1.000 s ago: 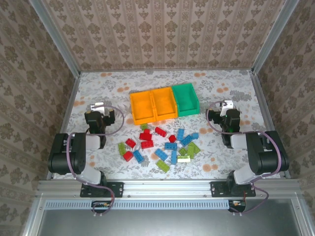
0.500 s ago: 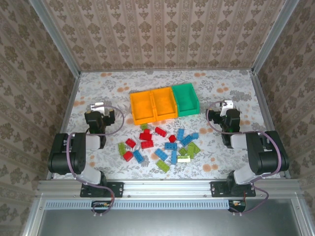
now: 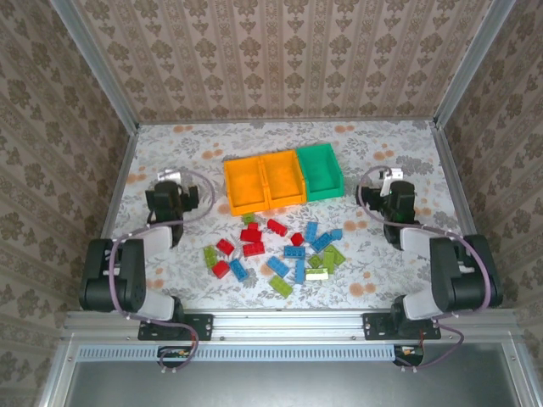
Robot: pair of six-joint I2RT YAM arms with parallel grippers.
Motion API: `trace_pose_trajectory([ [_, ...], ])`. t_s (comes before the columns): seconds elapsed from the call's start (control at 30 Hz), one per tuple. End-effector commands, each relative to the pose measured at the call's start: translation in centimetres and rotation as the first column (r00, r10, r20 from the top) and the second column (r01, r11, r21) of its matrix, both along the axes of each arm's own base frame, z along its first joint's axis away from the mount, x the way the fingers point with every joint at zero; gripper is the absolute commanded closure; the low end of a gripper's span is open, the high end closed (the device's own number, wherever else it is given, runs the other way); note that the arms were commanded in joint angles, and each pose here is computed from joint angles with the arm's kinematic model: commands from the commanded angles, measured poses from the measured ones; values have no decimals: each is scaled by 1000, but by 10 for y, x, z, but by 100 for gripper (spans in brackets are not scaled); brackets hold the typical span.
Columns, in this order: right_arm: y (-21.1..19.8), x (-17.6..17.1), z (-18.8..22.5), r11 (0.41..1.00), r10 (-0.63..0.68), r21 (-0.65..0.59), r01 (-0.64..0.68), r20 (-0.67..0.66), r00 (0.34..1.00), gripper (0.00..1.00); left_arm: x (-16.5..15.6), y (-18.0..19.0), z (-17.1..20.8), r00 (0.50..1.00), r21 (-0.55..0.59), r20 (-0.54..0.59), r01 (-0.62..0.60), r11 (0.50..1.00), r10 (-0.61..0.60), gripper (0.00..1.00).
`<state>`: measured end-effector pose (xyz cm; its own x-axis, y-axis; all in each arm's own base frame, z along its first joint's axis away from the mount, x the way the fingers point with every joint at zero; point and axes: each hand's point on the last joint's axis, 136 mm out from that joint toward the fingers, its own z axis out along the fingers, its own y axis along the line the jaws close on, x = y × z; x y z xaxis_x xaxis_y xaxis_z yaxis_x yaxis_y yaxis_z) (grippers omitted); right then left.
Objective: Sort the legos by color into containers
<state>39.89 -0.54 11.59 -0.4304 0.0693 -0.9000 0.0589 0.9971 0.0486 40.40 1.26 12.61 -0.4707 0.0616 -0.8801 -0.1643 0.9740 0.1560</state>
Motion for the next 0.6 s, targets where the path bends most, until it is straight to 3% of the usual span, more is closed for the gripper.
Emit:
trace_pose_trajectory([
  [0.0,5,-11,30,997,-13,74,18,-77,997,1,-19,15,30,974,-51,-152,-179,982,170,0],
  [0.2,26,-30,40,983,7,184,24,-166,986,3,-8,-54,44,980,-153,-193,10,988,-40,0],
  [0.33,34,-39,32,973,5,223,54,-253,967,5,-2,-94,34,960,-191,-254,65,979,-114,1],
  [0.47,41,-45,24,970,7,235,68,-304,953,7,1,-125,12,917,-267,-345,109,957,-201,21],
  [0.57,47,-51,21,966,16,250,72,-330,944,7,0,-131,-1,904,-287,-377,90,954,-199,24],
])
